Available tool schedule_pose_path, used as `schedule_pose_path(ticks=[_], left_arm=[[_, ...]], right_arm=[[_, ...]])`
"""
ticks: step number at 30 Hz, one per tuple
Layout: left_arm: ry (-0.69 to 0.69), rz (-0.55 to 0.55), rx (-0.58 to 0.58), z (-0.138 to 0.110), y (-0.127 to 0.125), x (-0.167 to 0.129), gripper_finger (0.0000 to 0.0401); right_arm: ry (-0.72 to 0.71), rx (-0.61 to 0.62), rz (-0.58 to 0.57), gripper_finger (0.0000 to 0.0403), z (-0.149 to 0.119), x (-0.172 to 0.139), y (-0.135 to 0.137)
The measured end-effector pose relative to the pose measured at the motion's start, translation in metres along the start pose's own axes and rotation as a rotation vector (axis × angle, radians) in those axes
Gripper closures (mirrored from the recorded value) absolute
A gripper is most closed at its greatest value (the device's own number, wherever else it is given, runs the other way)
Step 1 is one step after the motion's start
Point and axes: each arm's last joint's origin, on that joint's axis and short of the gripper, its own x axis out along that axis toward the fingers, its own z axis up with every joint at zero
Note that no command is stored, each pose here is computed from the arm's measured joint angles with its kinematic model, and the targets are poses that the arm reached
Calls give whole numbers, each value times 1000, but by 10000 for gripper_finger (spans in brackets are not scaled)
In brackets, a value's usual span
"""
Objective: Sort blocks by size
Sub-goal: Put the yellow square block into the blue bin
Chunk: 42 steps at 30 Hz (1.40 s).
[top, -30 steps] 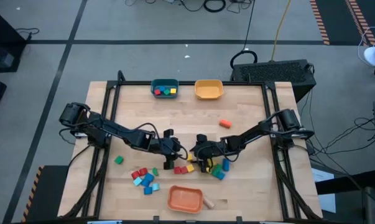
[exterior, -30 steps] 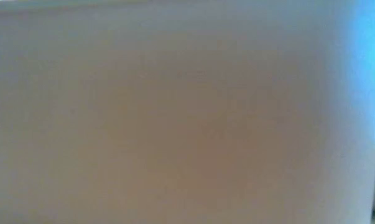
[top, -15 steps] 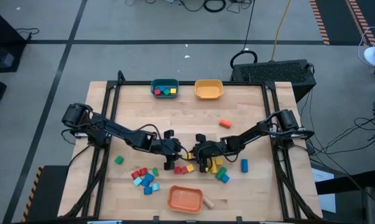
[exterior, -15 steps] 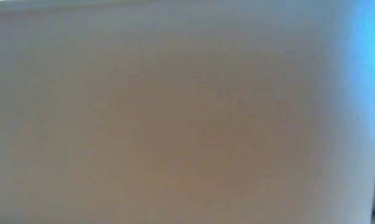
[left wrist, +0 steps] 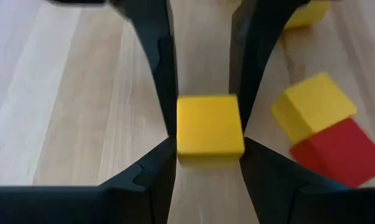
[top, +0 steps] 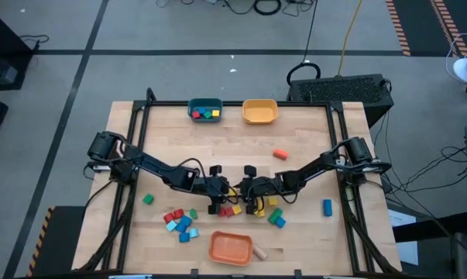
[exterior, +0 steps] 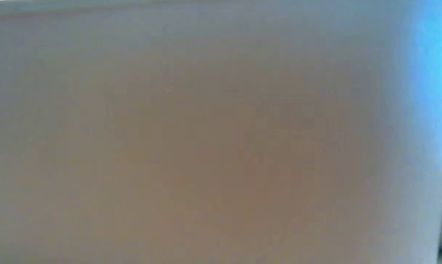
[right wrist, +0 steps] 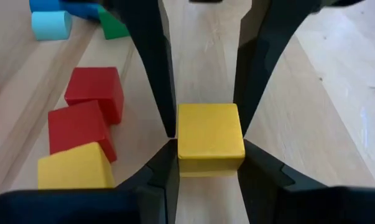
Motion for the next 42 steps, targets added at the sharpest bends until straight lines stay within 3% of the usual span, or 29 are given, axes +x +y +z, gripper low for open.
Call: schedule_pose_path(ticks=[9, 18, 25, 28, 32, 42], left_arm=[[-35, -8, 23, 3, 0, 0, 227], [-29, -4, 20, 3, 0, 0, 263], [-37, 87, 5, 6, 8, -3, 263], [-39, 110, -46, 10, 19, -11, 263], [-31, 181, -91, 16, 40, -25, 263], [-9, 410, -173, 19, 125, -63, 263]], right_arm=[[0, -2, 3, 292, 0, 0, 0], [-8, 1, 1, 290, 1, 0, 0], [-21, 31, -18, 172, 2, 0, -1], [-17, 71, -69, 128, 2, -1, -2], [18, 99, -103, 99, -2, -1, -3], [38, 97, -103, 103, -4, -1, -4]])
